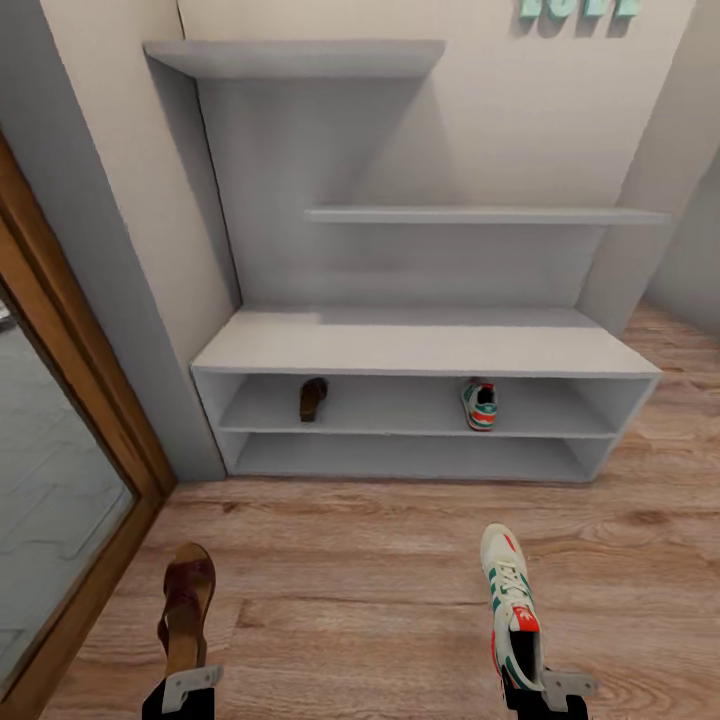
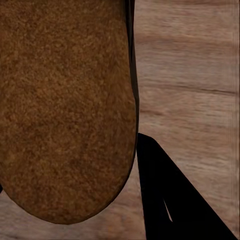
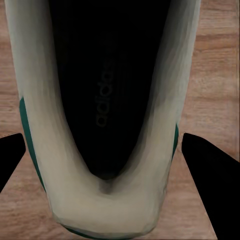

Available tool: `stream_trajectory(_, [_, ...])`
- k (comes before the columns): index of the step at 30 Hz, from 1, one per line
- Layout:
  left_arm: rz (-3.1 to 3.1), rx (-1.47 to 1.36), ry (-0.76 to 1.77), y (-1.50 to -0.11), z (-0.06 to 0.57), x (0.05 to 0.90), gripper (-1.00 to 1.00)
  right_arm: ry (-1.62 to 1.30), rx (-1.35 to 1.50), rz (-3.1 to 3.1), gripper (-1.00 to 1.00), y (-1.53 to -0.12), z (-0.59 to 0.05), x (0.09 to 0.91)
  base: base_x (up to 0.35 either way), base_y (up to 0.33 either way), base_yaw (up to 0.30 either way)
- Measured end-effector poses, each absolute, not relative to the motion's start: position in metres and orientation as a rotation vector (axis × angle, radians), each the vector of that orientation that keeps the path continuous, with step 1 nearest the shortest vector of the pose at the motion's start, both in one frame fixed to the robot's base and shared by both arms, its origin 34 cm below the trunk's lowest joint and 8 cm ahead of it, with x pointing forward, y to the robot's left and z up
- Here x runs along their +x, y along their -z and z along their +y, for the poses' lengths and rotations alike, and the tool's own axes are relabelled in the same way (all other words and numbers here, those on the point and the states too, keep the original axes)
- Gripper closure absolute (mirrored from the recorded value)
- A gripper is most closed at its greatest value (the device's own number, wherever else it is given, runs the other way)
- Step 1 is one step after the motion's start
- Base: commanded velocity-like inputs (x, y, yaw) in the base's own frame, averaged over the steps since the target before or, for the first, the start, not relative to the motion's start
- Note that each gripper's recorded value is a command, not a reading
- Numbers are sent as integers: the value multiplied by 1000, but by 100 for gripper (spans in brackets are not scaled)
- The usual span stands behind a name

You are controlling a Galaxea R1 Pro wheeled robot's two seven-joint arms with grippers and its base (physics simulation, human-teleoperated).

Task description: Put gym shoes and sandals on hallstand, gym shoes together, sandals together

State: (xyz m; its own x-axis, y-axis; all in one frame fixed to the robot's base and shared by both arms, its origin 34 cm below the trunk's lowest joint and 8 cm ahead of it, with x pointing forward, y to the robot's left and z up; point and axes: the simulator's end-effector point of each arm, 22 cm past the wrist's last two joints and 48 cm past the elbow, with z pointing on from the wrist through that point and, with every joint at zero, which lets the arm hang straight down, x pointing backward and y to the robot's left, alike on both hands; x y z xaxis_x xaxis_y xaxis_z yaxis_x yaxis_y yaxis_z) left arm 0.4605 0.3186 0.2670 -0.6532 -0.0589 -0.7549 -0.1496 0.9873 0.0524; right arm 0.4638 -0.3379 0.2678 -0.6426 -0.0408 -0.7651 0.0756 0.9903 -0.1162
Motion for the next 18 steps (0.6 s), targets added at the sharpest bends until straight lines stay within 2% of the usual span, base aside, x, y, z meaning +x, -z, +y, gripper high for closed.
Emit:
stream_trajectory(5, [2283,-144,-139,-267,319,460,100,172,24,2261,100,-268,-338,464,1,-19,-146])
stream_trajectory(18, [2281,-143,-138,-267,319,461,100,172,25,2255,100,-270,-338,466,0,-1,-7])
